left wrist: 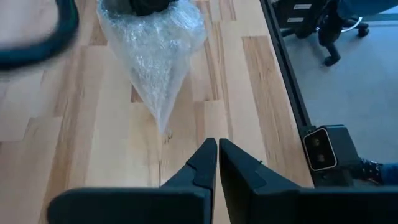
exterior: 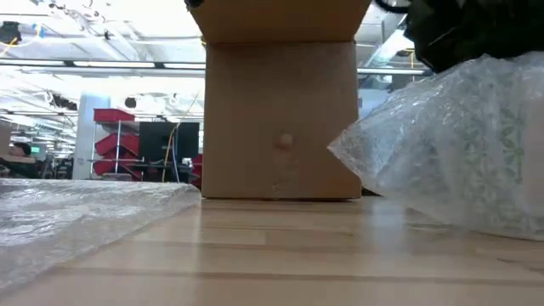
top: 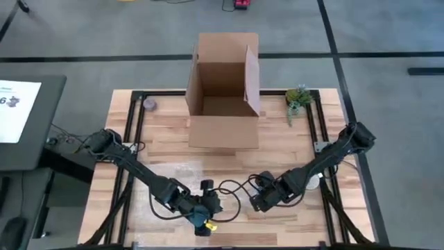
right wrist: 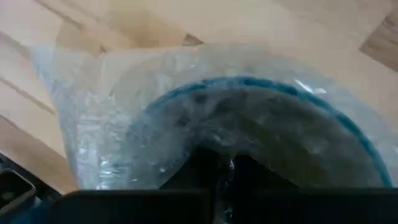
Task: Wrap mug
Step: Wrap the blue patterned mug with the right transparent bubble wrap
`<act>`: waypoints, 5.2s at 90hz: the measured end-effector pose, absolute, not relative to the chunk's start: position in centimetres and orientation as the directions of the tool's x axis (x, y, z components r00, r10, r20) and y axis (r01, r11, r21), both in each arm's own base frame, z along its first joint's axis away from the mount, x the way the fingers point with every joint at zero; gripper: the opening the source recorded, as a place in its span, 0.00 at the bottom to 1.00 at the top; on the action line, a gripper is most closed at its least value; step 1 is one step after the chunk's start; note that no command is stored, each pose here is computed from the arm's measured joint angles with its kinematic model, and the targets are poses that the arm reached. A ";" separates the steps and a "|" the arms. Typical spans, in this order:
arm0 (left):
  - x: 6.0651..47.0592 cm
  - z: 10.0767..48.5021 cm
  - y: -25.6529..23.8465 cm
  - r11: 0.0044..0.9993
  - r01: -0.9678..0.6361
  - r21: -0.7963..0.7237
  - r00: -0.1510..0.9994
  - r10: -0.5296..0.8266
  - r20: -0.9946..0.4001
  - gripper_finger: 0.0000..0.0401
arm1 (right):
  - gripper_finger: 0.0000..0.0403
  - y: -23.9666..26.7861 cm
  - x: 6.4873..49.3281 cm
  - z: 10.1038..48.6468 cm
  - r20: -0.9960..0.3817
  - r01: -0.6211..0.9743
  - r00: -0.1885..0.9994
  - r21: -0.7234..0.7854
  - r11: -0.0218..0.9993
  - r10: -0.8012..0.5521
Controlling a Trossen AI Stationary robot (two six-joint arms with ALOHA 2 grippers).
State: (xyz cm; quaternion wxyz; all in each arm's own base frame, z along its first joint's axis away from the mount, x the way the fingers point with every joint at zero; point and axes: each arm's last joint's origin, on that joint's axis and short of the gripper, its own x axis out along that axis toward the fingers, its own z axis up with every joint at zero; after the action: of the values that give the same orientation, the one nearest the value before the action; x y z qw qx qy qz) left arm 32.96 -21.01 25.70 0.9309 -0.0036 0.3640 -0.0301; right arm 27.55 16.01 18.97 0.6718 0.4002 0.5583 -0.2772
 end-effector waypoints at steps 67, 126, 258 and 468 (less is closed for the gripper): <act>32.9 25.7 -21.0 0.998 0.048 -0.037 0.731 -0.060 -0.680 0.00 | 0.10 16.1 29.1 26.0 -0.985 0.753 0.173 0.140 0.643 0.012; 32.9 25.7 -21.2 0.995 0.066 -0.079 0.715 -0.102 -0.691 0.00 | 0.08 16.6 29.9 22.9 -0.998 0.705 0.025 -0.019 0.709 -0.051; 32.7 25.7 -21.5 0.992 0.057 -0.114 0.716 -0.120 -0.688 0.00 | 0.16 14.6 27.4 26.7 -1.000 0.719 -0.009 -0.008 0.695 -0.002; 31.3 31.9 -20.7 0.983 0.048 -0.179 0.808 -0.143 -0.571 0.00 | 0.00 14.4 28.8 21.4 -0.996 0.740 0.079 0.084 0.668 0.038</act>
State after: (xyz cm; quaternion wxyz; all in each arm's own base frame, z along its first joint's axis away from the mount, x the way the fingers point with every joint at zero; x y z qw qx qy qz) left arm 31.31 -20.67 31.86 0.9477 -0.0781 0.3054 -0.0505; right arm 28.84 14.42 21.37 0.6655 0.3108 0.6254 -0.2636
